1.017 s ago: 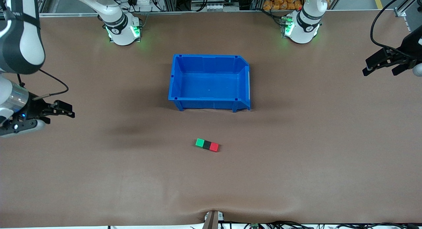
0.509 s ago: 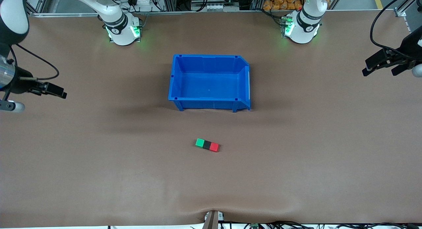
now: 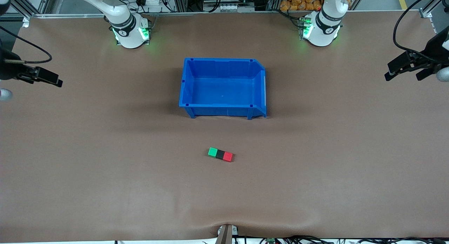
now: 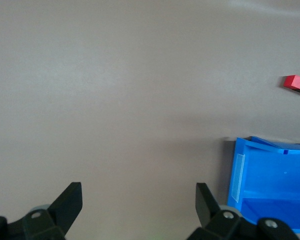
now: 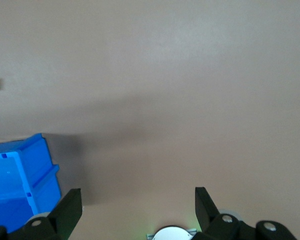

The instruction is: Attach green and red cubes to black cube

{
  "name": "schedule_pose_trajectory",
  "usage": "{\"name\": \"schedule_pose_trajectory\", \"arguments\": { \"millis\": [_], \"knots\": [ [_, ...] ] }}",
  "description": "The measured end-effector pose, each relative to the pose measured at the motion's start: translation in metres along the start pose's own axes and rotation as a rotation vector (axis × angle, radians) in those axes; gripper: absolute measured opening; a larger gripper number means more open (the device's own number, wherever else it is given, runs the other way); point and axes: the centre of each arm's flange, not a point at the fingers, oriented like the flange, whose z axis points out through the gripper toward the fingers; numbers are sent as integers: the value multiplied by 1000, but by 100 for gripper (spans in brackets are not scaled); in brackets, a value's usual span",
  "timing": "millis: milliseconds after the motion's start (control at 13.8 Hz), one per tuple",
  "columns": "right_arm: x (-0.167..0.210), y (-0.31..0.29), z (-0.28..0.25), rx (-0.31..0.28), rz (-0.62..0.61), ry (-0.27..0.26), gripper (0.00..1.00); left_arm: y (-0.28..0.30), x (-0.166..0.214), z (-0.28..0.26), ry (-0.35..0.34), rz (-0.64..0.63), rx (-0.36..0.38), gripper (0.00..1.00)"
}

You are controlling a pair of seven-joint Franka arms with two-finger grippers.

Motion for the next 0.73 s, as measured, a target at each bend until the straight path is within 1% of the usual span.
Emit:
{"name": "schedule_pose_trajectory", "arguments": {
  "millis": [145,291,509,727],
  "knots": [
    [-2,-2,-11,1,-19,17,100,4,0,-1,3,7,-1,100],
    [-3,-2,-13,1,-35,16,100,6,0,-3,8,11,-1,100],
    [-3,6,-12,-3,-93,12,100,5,2,-7,16,9,-1,100],
    [-7,19,-9,-1,-91,-34,100,1,2,-8,17,1,0,100]
  ]
}}
